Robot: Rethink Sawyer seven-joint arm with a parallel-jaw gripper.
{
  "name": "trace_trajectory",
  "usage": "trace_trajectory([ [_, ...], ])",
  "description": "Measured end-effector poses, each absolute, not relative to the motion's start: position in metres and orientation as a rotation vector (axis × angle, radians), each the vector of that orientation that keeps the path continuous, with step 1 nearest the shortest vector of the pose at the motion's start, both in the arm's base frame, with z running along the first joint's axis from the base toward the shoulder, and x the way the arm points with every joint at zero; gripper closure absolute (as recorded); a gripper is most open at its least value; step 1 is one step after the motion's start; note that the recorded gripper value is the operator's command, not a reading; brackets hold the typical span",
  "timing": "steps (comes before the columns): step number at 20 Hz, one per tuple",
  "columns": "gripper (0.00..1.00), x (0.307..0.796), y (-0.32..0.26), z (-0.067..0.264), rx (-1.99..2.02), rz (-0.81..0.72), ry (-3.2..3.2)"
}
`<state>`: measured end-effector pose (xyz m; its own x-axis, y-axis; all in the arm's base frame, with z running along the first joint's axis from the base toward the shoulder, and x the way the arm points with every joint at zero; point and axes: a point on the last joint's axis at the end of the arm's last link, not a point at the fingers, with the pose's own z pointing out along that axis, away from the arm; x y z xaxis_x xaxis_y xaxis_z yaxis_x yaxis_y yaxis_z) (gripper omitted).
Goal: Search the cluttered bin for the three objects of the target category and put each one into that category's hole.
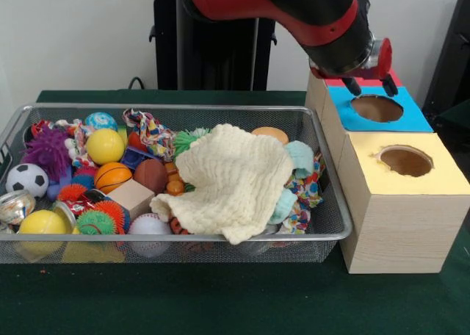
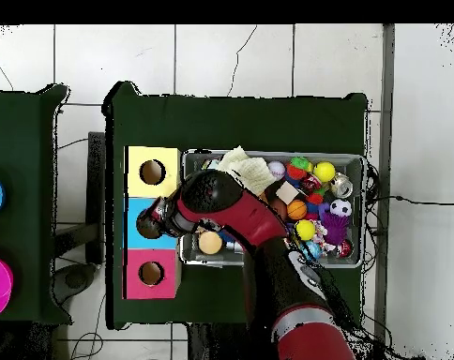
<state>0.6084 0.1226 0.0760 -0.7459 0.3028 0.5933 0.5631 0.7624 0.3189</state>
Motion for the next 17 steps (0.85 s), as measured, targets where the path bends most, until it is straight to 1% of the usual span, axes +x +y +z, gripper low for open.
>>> trace_trajectory([
  [4, 0.0, 0.602, 0.117, 0.091, -0.58, -0.635, -2.436],
  [6, 0.0, 0.598, 0.11, 0.101, -0.521, -0.582, -2.47],
  [8, 0.0, 0.597, 0.106, 0.104, -0.495, -0.546, -2.498],
  [14, 0.0, 0.593, 0.072, 0.112, -0.374, -0.331, -2.644],
  [17, 0.0, 0.597, 0.057, 0.112, -0.362, -0.258, -2.736],
])
